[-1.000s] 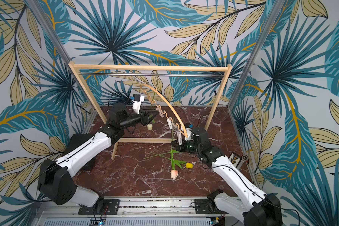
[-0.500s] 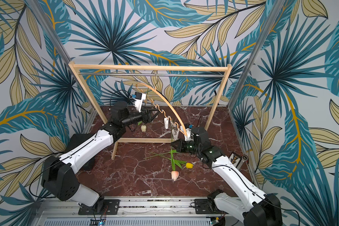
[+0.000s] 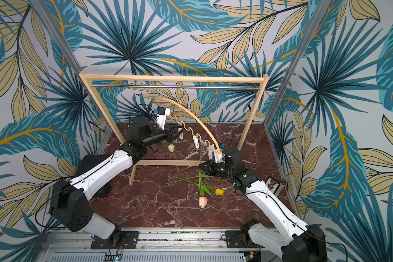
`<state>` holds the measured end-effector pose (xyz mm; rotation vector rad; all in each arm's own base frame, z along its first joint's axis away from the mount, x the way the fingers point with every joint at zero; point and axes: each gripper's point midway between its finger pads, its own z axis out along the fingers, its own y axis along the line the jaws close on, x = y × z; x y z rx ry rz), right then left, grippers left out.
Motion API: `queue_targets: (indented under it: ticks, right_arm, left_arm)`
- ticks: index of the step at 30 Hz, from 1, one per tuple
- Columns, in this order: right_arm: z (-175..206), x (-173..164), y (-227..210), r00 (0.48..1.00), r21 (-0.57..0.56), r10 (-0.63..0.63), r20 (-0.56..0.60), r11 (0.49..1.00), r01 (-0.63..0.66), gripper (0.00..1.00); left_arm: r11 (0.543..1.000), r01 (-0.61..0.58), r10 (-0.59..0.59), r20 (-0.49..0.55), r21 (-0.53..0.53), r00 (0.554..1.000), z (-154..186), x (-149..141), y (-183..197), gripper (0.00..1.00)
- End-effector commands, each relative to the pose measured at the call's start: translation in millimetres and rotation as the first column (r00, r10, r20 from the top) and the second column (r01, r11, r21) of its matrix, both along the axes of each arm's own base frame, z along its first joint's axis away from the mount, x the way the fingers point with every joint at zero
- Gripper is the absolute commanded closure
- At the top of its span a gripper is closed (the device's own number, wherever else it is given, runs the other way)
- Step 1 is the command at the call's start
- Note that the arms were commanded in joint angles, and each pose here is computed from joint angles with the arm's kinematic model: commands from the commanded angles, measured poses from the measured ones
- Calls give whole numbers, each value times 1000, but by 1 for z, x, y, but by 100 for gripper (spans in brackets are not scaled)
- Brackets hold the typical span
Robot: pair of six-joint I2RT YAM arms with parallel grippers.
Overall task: Dry the flowers on a clothes hanger
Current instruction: Open the clamp at the hanger.
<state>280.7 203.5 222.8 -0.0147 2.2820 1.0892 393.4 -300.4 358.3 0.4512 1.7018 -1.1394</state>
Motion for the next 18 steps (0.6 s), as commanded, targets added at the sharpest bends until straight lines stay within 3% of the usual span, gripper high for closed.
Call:
queue_targets:
  ticks: [1, 6, 11, 18]
  right_arm:
    - [4, 13, -12, 996, 17, -73, 50, 997, 72, 100]
    - [4, 29, -14, 993, 83, -108, 50, 991, 104, 100]
    - [21, 44, 12, 998, 187, -14, 57, 982, 3, 100]
    - [51, 65, 43, 991, 235, 59, 124, 968, -87, 100]
  left_arm:
    - [999, -7, 8, 39, -32, 999, 23, 2, -1, 73]
    - [998, -14, 16, 30, -54, 999, 25, 1, -1, 77]
    - [993, -33, 32, -6, -109, 999, 26, 5, 0, 77]
    - [984, -57, 52, -38, -170, 998, 24, 9, 0, 77]
